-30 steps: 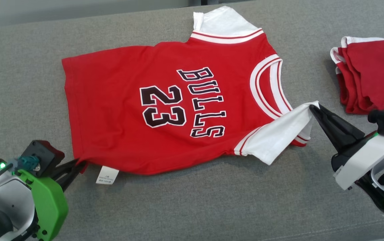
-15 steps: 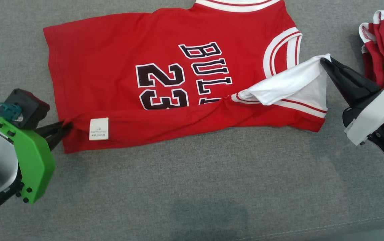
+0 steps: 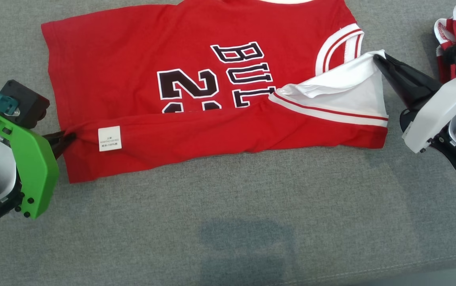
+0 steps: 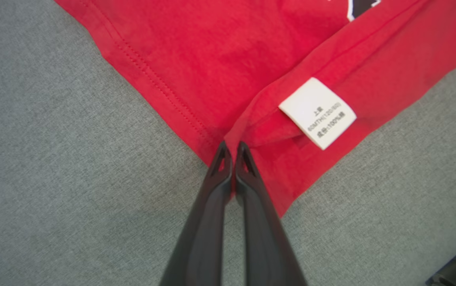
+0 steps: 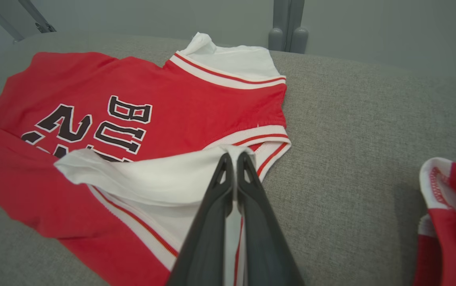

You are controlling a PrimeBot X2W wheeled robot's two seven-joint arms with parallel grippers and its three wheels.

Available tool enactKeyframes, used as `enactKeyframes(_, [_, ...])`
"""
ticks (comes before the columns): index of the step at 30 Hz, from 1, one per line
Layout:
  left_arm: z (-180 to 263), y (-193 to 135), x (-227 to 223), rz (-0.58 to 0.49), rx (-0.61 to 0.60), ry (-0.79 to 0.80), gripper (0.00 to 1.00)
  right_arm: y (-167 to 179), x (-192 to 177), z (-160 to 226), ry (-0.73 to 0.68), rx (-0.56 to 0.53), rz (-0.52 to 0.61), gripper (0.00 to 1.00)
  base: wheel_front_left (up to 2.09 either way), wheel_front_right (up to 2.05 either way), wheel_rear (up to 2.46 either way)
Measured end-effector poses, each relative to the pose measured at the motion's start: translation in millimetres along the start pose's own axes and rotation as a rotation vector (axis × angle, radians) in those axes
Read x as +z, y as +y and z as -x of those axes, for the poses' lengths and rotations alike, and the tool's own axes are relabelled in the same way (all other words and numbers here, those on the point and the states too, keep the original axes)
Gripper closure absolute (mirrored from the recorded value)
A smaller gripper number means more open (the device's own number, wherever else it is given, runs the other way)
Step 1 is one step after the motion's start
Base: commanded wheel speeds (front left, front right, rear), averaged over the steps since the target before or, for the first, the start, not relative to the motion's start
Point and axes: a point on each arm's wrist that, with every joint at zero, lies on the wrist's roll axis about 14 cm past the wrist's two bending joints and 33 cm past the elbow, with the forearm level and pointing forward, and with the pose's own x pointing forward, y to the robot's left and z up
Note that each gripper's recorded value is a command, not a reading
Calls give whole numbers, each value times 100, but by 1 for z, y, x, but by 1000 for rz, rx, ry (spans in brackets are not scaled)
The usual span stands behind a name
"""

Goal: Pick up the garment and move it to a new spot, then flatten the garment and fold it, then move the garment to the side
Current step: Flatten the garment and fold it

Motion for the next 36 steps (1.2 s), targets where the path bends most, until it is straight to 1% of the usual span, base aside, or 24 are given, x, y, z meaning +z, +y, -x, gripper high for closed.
enactKeyframes(7, [-5, 7, -3, 35, 14, 18, 100, 1, 5, -8, -2, 10, 17, 100, 0, 0, 0])
enactKeyframes(8, [-6, 8, -5, 42, 14, 23, 100, -1, 7, -10, -6, 6, 22, 99, 0, 0, 0])
enactKeyframes(9, [-7, 8, -7, 46, 15, 32, 100, -2, 10, -11, -17, 3, 29, 70, 0, 0, 0])
enactKeyframes(10, [-8, 9, -9, 49, 16, 40, 100, -3, 13, -12, -27, 0, 38, 59, 0, 0, 0])
enactKeyframes(11, [-8, 9, -9, 55, 17, 42, 96, -5, 15, -13, -32, -5, 46, 42, 0, 0, 0])
enactKeyframes(12, [-9, 10, -9, 65, 20, 40, 53, -6, 16, -13, -38, -8, 51, 0, 0, 0, 0])
enactKeyframes(13, [-11, 9, -8, 78, 20, 36, 33, -7, 16, -13, -41, -11, 50, 0, 0, 0, 0])
enactKeyframes(14, [-12, 8, -8, 84, 17, 35, 19, -7, 14, -13, -41, -13, 47, 0, 0, 0, 0])
enactKeyframes(15, [-13, 7, -9, 92, 15, 35, 0, -7, 12, -13, -36, -15, 46, 0, 0, 0, 0])
enactKeyframes(18, [-13, 4, -7, 107, 9, 22, 0, -7, 11, -12, -39, -18, 45, 0, 0, 0, 0])
enactKeyframes(22, [-8, 16, 2, 169, 59, -25, 0, -5, 17, -9, -82, -25, 39, 0, 0, 0, 0])
enactKeyframes(25, [0, 30, 15, 212, 110, -101, 0, -3, 25, -3, -126, -30, 42, 0, 0, 0, 0])
enactKeyframes(26, [4, 33, 23, 245, 127, -149, 0, -3, 24, 0, -131, -33, 44, 0, 0, 0, 0])
enactKeyframes(27, [6, 35, 29, 282, 137, -197, 0, -3, 21, 4, -130, -37, 41, 0, 0, 0, 0])
enactKeyframes(29, [7, 26, 33, 369, 113, -253, 0, 0, 5, 12, -100, -42, 26, 0, 0, 0, 0])
enactKeyframes(32, [1, 8, 15, 467, 93, -258, 0, 3, -24, 27, -43, -56, -9, 0, 0, 0, 0])
enactKeyframes(36, [-2, -7, -5, 551, 96, -260, 0, 2, -53, 44, 6, -93, -62, 0, 0, 0, 0])
